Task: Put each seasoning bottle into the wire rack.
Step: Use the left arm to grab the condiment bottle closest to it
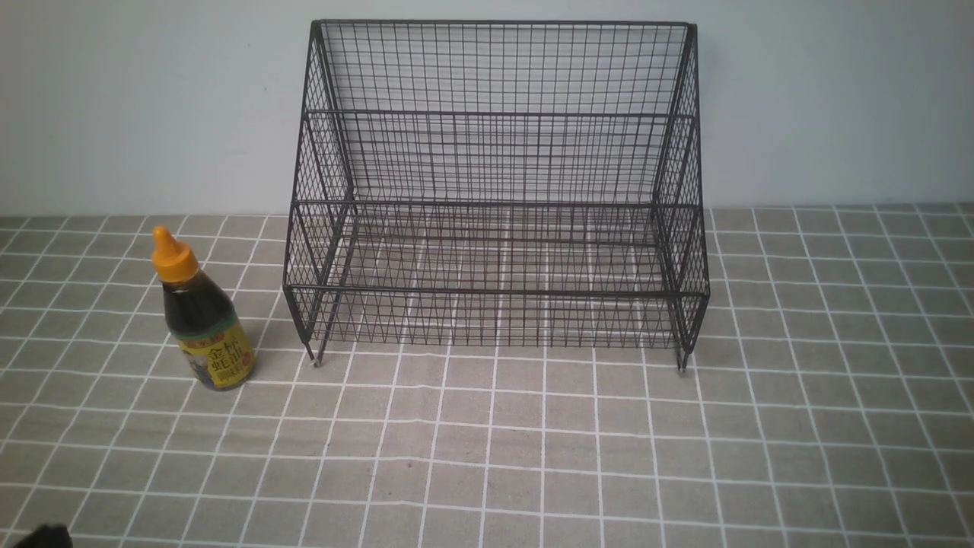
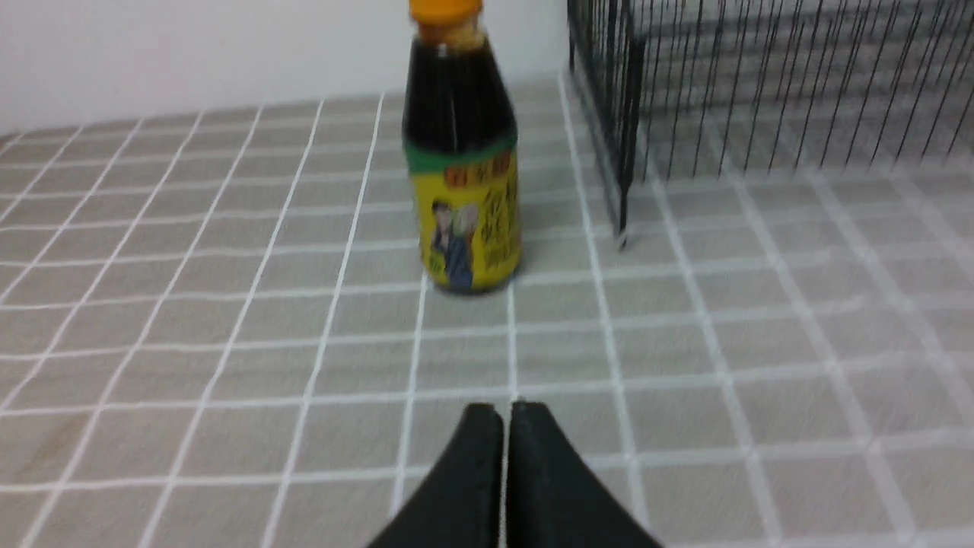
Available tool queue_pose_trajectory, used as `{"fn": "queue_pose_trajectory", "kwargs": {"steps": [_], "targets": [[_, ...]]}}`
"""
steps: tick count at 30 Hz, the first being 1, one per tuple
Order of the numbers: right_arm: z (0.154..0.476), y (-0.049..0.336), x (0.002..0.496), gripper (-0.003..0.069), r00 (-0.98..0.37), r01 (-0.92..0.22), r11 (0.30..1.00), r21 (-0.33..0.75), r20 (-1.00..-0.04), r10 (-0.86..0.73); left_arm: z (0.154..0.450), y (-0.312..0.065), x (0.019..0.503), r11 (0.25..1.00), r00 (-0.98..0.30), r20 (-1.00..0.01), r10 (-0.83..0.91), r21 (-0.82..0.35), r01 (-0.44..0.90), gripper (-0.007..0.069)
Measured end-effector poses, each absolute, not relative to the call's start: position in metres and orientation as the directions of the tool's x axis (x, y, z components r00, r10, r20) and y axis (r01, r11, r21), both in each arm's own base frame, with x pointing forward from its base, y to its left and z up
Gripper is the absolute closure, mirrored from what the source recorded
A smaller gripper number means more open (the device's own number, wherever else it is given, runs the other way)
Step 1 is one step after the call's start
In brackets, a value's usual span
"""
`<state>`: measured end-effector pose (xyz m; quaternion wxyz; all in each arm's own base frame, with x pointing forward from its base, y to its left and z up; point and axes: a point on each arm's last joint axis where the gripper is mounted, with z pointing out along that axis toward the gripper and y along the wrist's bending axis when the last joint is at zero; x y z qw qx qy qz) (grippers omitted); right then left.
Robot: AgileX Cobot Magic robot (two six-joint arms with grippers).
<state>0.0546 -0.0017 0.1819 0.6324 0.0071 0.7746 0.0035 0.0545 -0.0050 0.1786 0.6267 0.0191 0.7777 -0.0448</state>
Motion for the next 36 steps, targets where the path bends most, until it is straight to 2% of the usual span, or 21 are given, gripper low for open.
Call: {"fn": "queue_pose_trajectory", "kwargs": {"steps": [1,3,5,11,13,15,19,23,24,25,26,28,30,36], "targets": [[0.182,-0.002,0.055,0.0673,-0.200,0.007,1.000,0.014,-0.980,0.015,0.184,-0.006,0.055,0.991,-0.160,-0.983,-0.085,-0.100,0.089,0.0632],[0.182,-0.002,0.055,0.0673,-0.200,0.007,1.000,0.014,-0.980,0.015,0.194,-0.006,0.056,0.988,-0.052,-0.992,-0.112,-0.117,0.100,0.0632],[0.182,-0.002,0.055,0.0673,-0.200,0.007,1.000,0.014,-0.980,0.015,0.198,-0.006,0.056,0.987,-0.005,-0.993,-0.120,-0.119,0.105,0.0632],[0.182,-0.002,0.055,0.0673,-0.200,0.007,1.000,0.016,-0.980,0.017,0.230,-0.004,0.051,0.981,0.331,-0.928,-0.172,-0.132,0.141,0.0632],[0.182,-0.002,0.055,0.0673,-0.200,0.007,1.000,0.016,-0.980,0.017,0.234,-0.004,0.051,0.981,0.374,-0.910,-0.178,-0.132,0.145,0.0632],[0.182,-0.002,0.055,0.0673,-0.200,0.007,1.000,0.016,-0.980,0.017,0.236,-0.005,0.057,0.981,0.344,-0.923,-0.173,-0.132,0.139,0.0632],[0.182,-0.002,0.055,0.0673,-0.200,0.007,1.000,0.016,-0.980,0.017,0.245,-0.007,0.081,0.983,0.199,-0.967,-0.159,-0.138,0.119,0.0628],[0.182,-0.002,0.055,0.0673,-0.200,0.007,1.000,0.016,-0.980,0.017,0.255,-0.010,0.107,0.985,0.094,-0.984,-0.148,-0.139,0.104,0.0592],[0.182,-0.002,0.055,0.0673,-0.200,0.007,1.000,0.016,-0.980,0.017,0.263,-0.012,0.127,0.986,0.043,-0.990,-0.137,-0.133,0.096,0.0543],[0.182,-0.002,0.055,0.0673,-0.200,0.007,1.000,0.016,-0.980,0.017,0.265,-0.012,0.130,0.987,0.046,-0.990,-0.136,-0.131,0.097,0.0538],[0.182,-0.002,0.055,0.0673,-0.200,0.007,1.000,0.016,-0.980,0.017,0.270,-0.014,0.146,0.988,0.019,-0.992,-0.127,-0.125,0.092,0.0484],[0.182,-0.002,0.055,0.0673,-0.200,0.007,1.000,0.016,-0.980,0.017,0.271,-0.015,0.157,0.988,0.000,-0.992,-0.123,-0.123,0.089,0.0435],[0.182,-0.002,0.055,0.0673,-0.200,0.007,1.000,0.016,-0.980,0.017,0.275,-0.017,0.181,0.990,-0.015,-0.993,-0.115,-0.115,0.086,0.0311],[0.182,-0.002,0.055,0.0673,-0.200,0.007,1.000,0.016,-0.980,0.017,0.264,-0.020,0.226,0.991,-0.060,-0.991,-0.121,-0.125,0.057,0.0116]]}}
